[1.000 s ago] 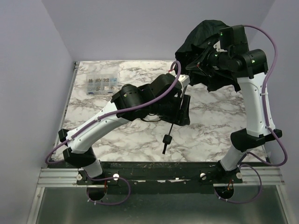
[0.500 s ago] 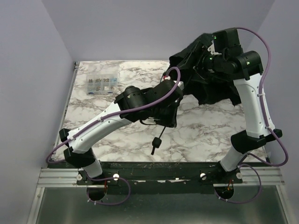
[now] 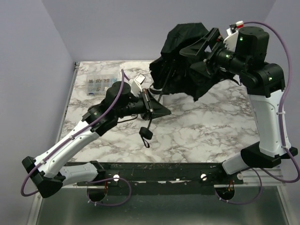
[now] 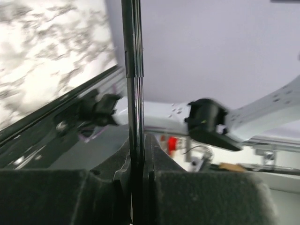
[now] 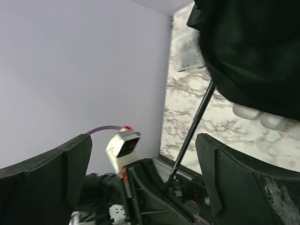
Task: Open the umbrella
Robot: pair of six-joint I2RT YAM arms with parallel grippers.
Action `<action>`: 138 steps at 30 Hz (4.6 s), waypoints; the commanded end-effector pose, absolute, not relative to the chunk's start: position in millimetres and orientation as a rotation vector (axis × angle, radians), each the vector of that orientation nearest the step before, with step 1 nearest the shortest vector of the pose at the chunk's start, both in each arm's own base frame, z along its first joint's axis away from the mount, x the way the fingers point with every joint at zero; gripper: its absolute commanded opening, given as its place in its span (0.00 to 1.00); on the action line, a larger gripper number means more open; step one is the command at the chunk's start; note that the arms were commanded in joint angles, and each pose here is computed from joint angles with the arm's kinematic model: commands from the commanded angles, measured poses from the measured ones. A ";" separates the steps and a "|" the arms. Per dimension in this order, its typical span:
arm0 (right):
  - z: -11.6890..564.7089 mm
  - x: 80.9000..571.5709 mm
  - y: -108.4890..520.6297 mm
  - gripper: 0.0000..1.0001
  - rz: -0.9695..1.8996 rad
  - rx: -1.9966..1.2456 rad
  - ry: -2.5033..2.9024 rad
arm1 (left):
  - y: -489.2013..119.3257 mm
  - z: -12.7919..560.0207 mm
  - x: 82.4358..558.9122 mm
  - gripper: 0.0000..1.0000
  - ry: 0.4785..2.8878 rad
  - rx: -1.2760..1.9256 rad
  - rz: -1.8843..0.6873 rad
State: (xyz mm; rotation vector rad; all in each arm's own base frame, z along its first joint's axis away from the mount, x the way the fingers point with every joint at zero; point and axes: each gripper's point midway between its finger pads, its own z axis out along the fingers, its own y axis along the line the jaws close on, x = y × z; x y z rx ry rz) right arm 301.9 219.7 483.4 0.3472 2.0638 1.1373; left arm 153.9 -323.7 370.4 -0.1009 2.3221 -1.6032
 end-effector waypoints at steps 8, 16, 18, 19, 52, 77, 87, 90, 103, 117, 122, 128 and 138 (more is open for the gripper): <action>535.5 303.5 214.9 0.99 1.342 0.496 1.759 | -309.7 533.4 141.8 0.00 1.413 -0.037 -2.443; 525.5 320.1 212.1 0.83 1.269 0.549 1.785 | -311.9 536.7 142.8 0.00 1.348 -0.025 -2.501; 525.0 324.9 208.7 0.82 1.245 0.565 1.768 | -313.3 539.1 140.0 0.00 1.351 -0.004 -2.500; 525.2 327.7 208.5 0.80 1.245 0.573 1.757 | -313.9 539.5 139.4 0.00 1.354 0.005 -2.498; 524.3 418.1 178.5 0.41 0.978 0.774 1.480 | -340.0 536.7 123.6 0.00 1.463 0.253 -2.443; 545.9 394.3 186.2 0.01 1.050 0.612 1.443 | -334.9 427.2 112.3 0.44 2.193 0.601 -1.727; 561.8 391.8 181.0 0.01 1.072 0.604 1.353 | -344.8 403.9 89.9 0.21 2.264 0.689 -1.825; 566.4 391.9 177.0 0.01 1.064 0.603 1.317 | -349.6 403.3 85.0 0.03 2.273 0.717 -1.828; 605.9 400.9 114.8 0.01 0.842 0.710 0.950 | -345.3 414.1 61.6 0.00 2.254 0.836 -1.798; 655.8 424.7 78.1 0.01 0.578 0.750 0.647 | -317.6 384.4 27.1 0.00 2.334 1.008 -1.663; 671.0 435.0 72.9 0.01 0.534 0.768 0.577 | -302.2 372.7 19.5 0.00 2.360 1.021 -1.629; 685.0 444.0 56.8 0.01 0.533 0.779 0.507 | -282.1 348.7 9.6 0.00 2.418 1.038 -1.580; 694.8 461.7 31.9 0.01 0.541 0.770 0.466 | -261.3 320.6 -0.7 0.00 2.495 1.048 -1.525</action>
